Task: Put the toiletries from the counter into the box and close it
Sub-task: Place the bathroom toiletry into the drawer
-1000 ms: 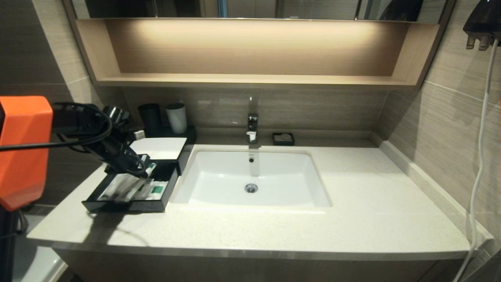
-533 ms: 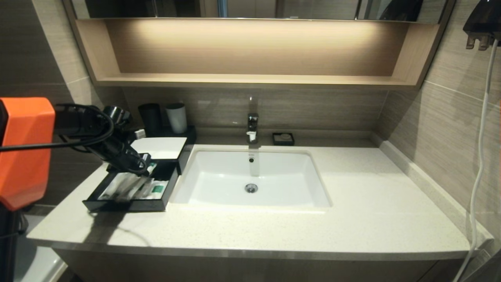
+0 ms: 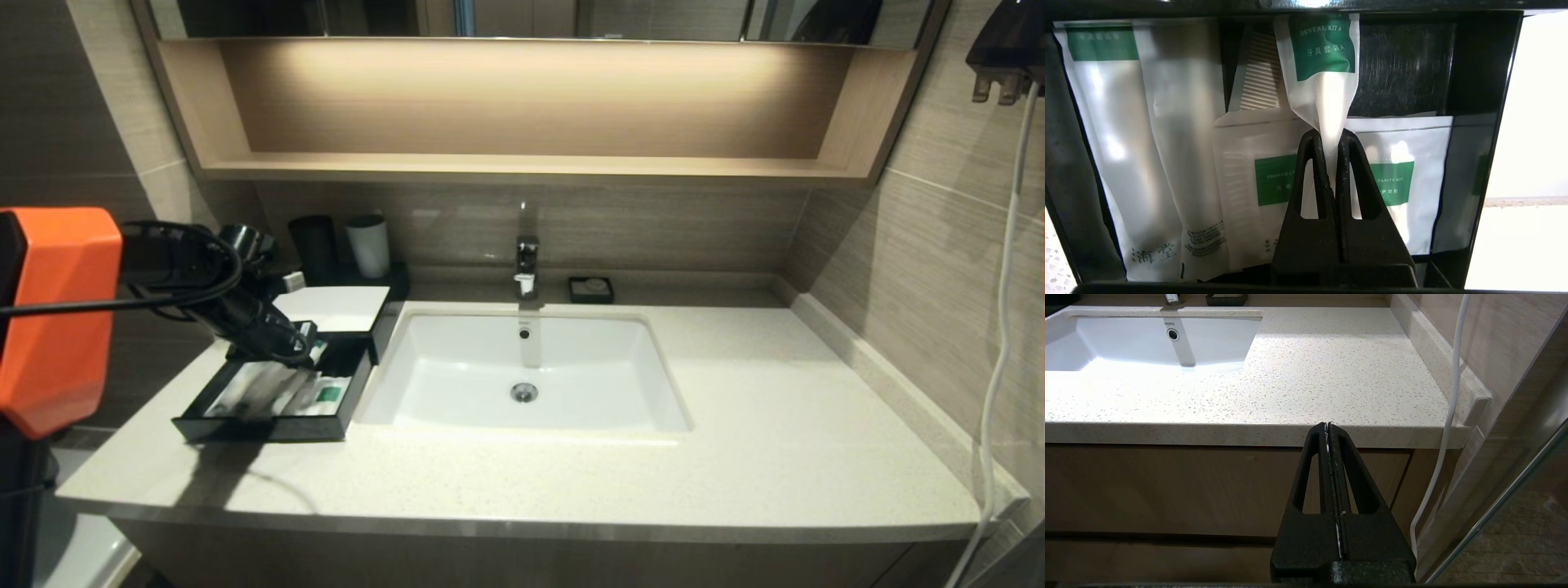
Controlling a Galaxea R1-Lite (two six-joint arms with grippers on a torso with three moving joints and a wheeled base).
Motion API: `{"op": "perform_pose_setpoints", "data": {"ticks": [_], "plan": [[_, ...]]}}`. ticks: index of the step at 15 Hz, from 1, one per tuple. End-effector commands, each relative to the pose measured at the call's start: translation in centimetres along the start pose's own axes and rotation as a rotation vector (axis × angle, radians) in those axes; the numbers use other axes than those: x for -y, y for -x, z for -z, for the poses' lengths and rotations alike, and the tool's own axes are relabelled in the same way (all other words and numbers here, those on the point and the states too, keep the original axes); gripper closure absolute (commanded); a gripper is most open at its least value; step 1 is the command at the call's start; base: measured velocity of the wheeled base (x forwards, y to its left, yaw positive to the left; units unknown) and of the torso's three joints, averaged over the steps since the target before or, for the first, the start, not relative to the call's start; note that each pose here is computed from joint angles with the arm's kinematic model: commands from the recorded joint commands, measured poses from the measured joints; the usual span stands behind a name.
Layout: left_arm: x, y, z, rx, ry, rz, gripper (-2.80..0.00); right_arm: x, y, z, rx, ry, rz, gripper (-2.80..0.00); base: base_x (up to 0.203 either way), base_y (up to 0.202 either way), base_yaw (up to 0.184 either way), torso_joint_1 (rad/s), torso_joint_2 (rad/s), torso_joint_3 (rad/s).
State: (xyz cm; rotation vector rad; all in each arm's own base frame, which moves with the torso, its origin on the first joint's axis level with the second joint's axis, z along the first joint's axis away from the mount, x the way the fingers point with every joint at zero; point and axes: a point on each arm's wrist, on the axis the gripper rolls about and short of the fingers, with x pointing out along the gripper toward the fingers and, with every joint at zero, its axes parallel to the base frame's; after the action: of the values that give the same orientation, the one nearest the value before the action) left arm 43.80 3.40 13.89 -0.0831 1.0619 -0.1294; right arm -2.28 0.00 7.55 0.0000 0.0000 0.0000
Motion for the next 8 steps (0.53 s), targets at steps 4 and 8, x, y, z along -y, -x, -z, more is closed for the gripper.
{"op": "perform_pose_setpoints", "data": {"ticks": [4, 8], "plan": [[0.06, -0.29, -0.06, 0.005, -0.004, 0.003, 0.00, 0.00, 0.00, 0.00, 0.000, 0.000, 0.000, 0.00, 0.000, 0.000, 0.000, 0.000, 0.00, 0.000], [0.01, -0.68, -0.11, 0.008, 0.014, 0.003, 0.00, 0.00, 0.00, 0.00, 0.000, 0.000, 0.000, 0.00, 0.000, 0.000, 0.000, 0.000, 0.00, 0.000]]}}
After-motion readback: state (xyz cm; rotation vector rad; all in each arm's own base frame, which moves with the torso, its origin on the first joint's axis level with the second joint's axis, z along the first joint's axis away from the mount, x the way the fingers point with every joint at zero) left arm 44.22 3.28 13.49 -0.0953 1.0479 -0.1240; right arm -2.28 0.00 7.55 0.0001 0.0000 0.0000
